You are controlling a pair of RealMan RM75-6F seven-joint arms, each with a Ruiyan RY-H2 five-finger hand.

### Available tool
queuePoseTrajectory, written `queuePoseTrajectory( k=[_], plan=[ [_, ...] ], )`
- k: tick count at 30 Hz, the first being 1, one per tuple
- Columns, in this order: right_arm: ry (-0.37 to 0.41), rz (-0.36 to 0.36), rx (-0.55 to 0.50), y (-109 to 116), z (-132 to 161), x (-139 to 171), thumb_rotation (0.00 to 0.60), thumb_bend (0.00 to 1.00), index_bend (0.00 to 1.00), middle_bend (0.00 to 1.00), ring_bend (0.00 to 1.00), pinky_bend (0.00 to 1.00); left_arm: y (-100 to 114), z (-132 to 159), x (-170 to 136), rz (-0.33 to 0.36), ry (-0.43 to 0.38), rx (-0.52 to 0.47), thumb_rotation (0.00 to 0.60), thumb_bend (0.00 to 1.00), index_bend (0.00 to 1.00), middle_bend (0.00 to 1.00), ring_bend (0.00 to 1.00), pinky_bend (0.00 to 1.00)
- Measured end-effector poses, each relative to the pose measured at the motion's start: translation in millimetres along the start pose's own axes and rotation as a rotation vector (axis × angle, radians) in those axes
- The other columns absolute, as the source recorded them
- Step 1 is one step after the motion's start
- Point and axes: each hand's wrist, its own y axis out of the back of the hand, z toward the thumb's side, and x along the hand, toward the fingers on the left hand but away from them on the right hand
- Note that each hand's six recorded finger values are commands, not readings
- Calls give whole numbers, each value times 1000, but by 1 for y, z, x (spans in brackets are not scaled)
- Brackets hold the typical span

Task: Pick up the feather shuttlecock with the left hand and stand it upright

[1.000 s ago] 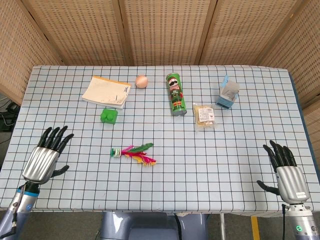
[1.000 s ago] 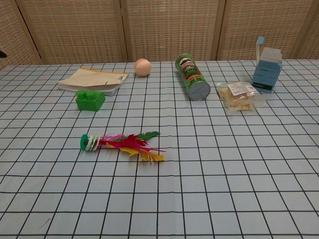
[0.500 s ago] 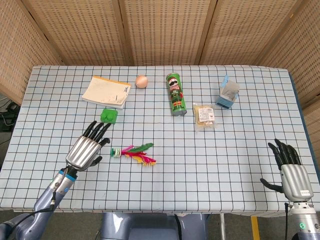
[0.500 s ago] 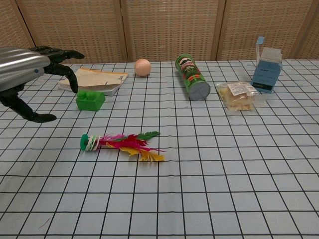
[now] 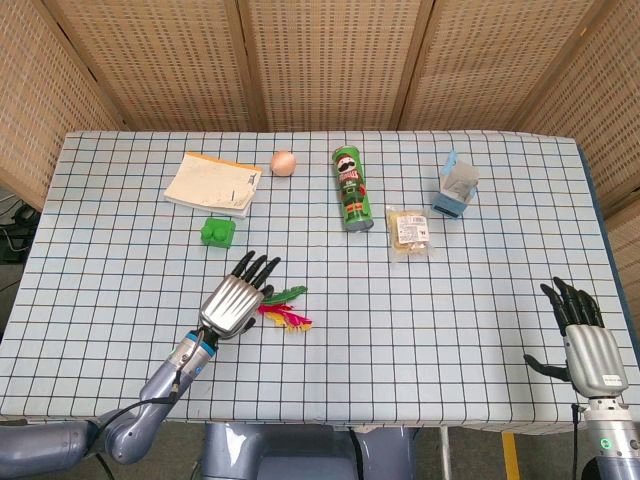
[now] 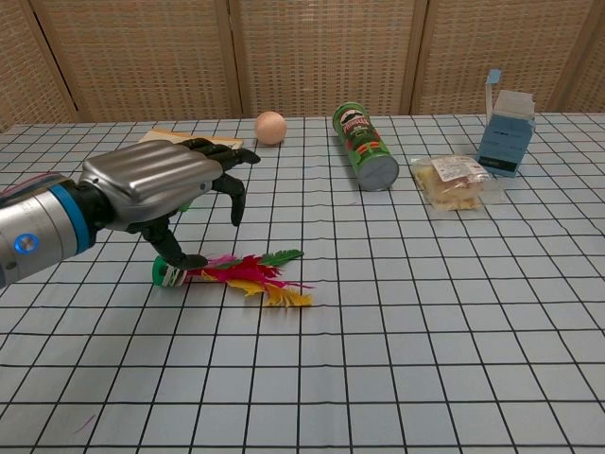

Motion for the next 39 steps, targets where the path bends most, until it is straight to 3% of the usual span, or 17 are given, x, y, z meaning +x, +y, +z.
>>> queuePoseTrajectory(
  k=[7, 26, 39],
  plan=[
    [-5, 9, -1, -3, -1, -2, 600, 24, 0, 0, 0, 0, -11, 20, 15, -29, -19, 10, 600, 365, 444, 0, 0, 0],
    [-15, 8, -33, -1, -6, -3, 600, 23, 0, 0, 0, 0, -26, 54, 26, -59, -62, 42, 600, 362, 405, 0, 0, 0],
    [-11, 5, -50, 2, -6, -3, 600, 22, 0, 0, 0, 0, -32, 68, 32, -36, -58, 92, 600, 363, 443, 0, 0, 0]
  ],
)
